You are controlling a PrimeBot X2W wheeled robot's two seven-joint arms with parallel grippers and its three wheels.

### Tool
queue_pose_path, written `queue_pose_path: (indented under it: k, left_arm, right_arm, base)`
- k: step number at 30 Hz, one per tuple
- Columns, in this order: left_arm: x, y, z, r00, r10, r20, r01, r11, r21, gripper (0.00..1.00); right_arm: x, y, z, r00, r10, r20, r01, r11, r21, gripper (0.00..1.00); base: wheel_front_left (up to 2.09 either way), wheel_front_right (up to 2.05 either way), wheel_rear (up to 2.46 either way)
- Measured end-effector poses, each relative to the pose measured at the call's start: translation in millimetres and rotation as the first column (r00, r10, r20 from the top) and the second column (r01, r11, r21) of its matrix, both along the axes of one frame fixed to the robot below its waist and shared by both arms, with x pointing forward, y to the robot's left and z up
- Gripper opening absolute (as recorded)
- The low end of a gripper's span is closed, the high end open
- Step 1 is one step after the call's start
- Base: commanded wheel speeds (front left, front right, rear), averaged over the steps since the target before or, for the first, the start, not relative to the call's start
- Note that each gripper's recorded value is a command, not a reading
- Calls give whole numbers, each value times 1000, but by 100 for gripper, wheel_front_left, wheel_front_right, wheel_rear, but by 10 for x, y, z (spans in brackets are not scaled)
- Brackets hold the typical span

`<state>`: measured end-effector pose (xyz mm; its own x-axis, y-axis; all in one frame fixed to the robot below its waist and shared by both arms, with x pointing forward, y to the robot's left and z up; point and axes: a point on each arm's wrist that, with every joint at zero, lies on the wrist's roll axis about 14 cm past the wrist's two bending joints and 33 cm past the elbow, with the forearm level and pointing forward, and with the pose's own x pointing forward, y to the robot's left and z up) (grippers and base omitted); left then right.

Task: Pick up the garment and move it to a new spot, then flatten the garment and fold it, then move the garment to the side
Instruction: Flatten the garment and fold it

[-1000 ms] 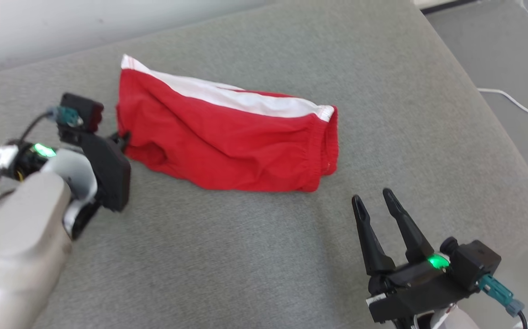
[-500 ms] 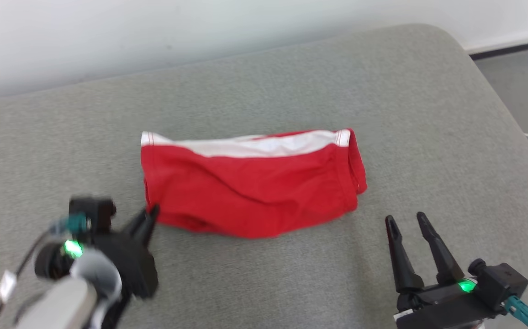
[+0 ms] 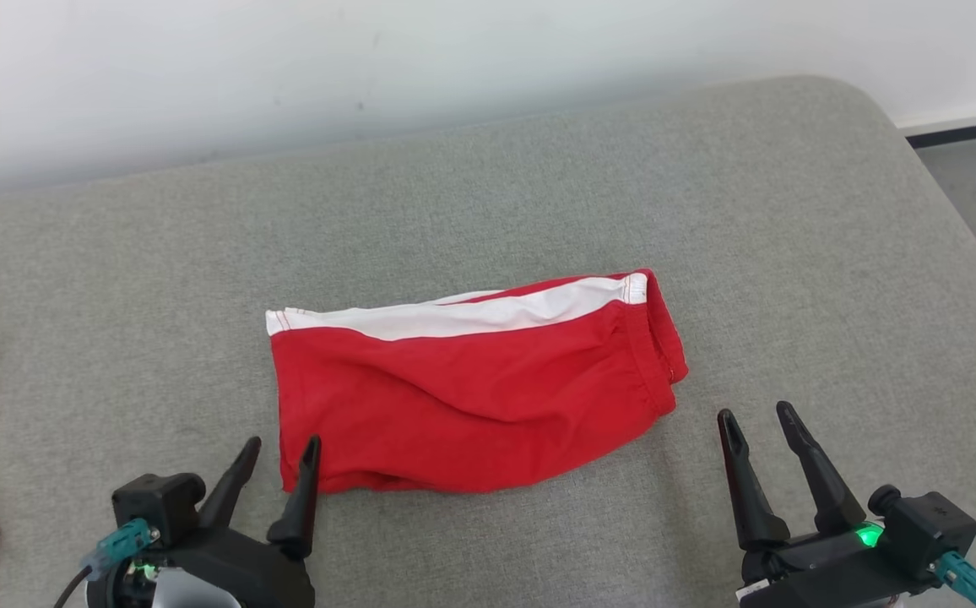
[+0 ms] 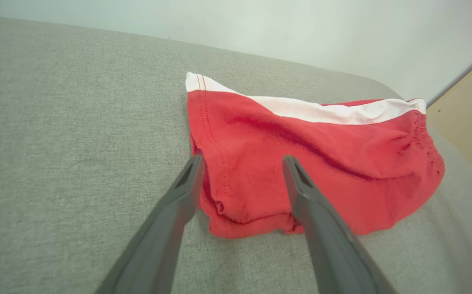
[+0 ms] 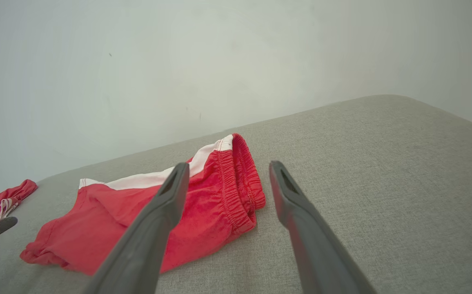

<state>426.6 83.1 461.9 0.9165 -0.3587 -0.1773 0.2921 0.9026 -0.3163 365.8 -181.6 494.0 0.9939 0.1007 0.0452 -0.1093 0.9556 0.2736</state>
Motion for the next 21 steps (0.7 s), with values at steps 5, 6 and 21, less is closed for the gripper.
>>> queue_pose_path:
  k: [5,6,21]
  left_arm:
    - [68,169,255,992,74,104,-72,997,-28,100]
    - [72,215,307,988,87,126,-85,996,-22,100]
    - [-244,924,984,853,282,439,-355,930,92,100]
  right_arm:
    - [10,8,74,1000,14,23,-13,1000,-15,100]
    - [16,24,94,999,19,30,-19,1000,-18,100]
    - [70,236,306,991,85,99,-81,996,-38,100]
  base:
    - [0,0,0]
    - [0,0,0]
    - [0,0,0]
